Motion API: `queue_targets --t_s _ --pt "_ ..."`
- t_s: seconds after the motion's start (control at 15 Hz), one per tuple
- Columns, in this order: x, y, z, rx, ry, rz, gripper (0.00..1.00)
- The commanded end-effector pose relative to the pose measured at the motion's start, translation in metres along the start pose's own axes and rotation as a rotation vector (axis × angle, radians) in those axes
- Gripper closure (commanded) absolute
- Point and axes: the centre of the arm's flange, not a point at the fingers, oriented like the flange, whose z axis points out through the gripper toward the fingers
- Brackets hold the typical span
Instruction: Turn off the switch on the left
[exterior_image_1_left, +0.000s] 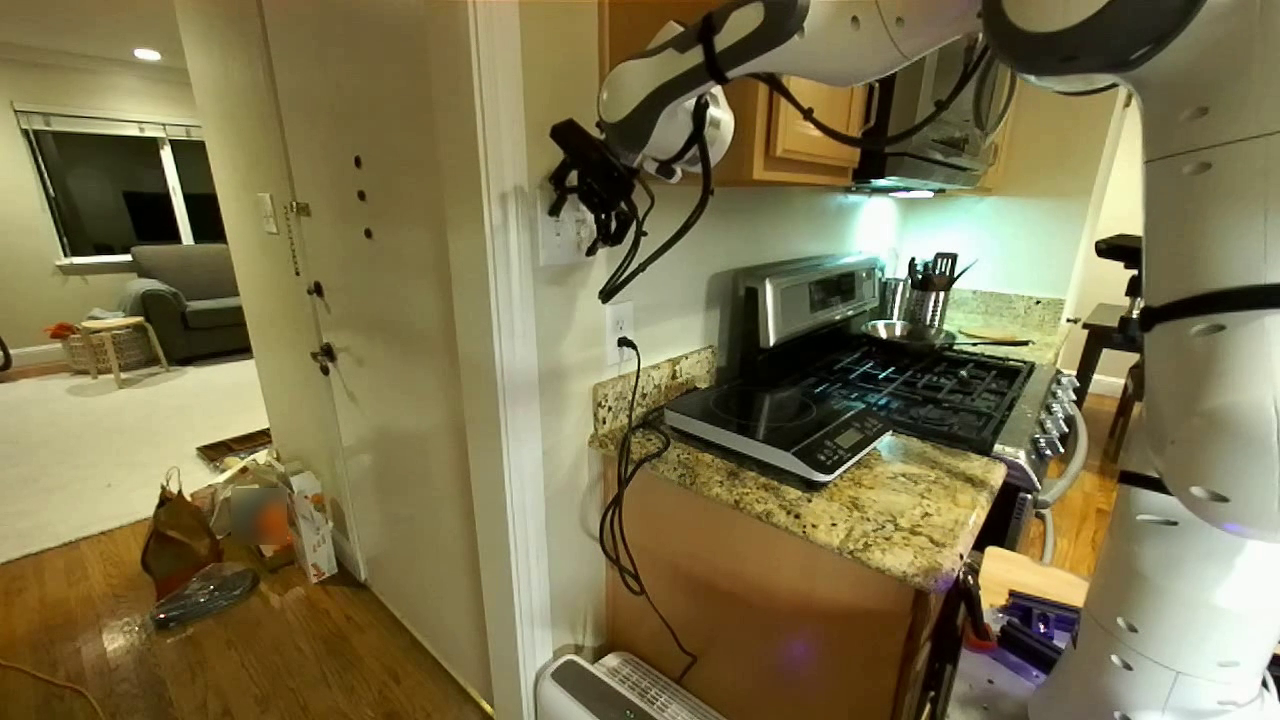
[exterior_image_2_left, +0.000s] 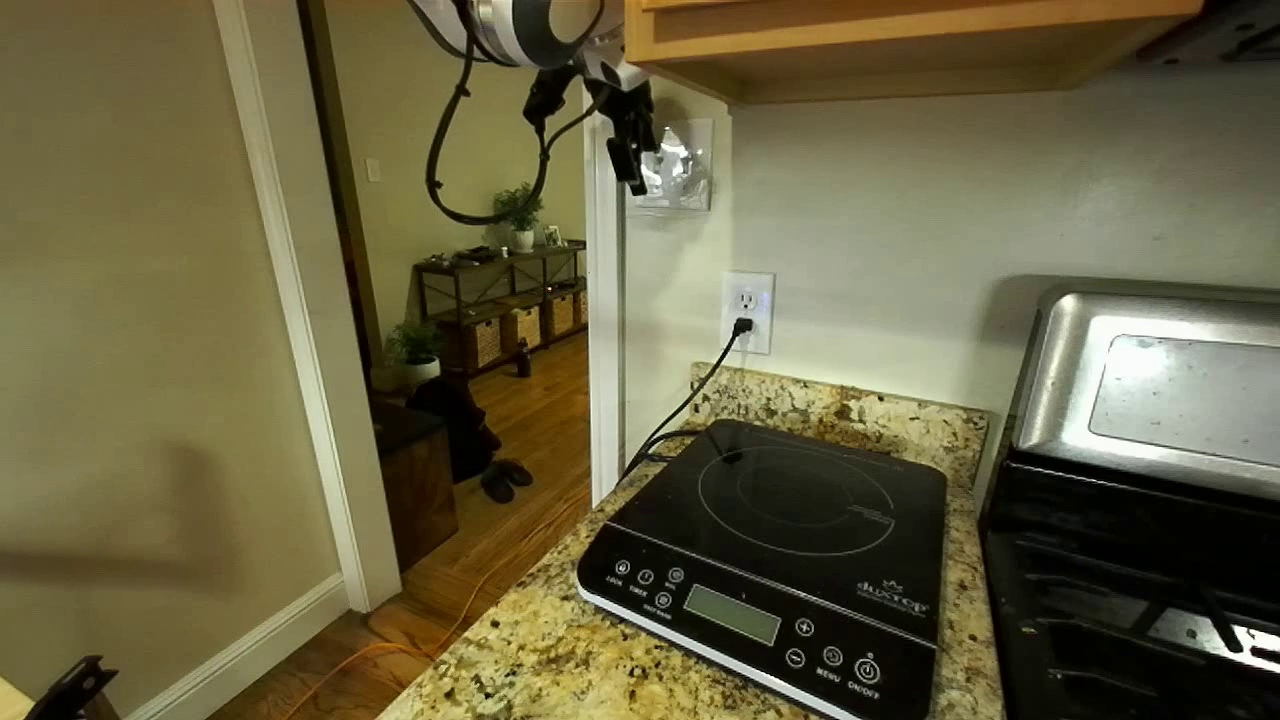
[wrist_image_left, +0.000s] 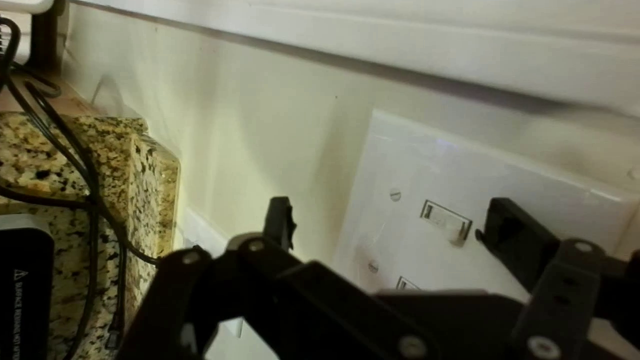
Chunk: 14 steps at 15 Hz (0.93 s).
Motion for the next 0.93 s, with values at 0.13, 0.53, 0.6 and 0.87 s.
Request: queue_targets --t_s 0.13,0.53,0.6,0.87 --pt "0.01 -0.01 0.002 -0.005 0.025 0.02 0.0" --pt "0.019 0.005 0.021 -0.073 0.013 0.051 0.0" --pt "0.019 0.007 0.026 -0.089 0.005 0.057 0.0" --pt "0.013 0.015 0.041 -0.143 -0.038 0.06 0.0"
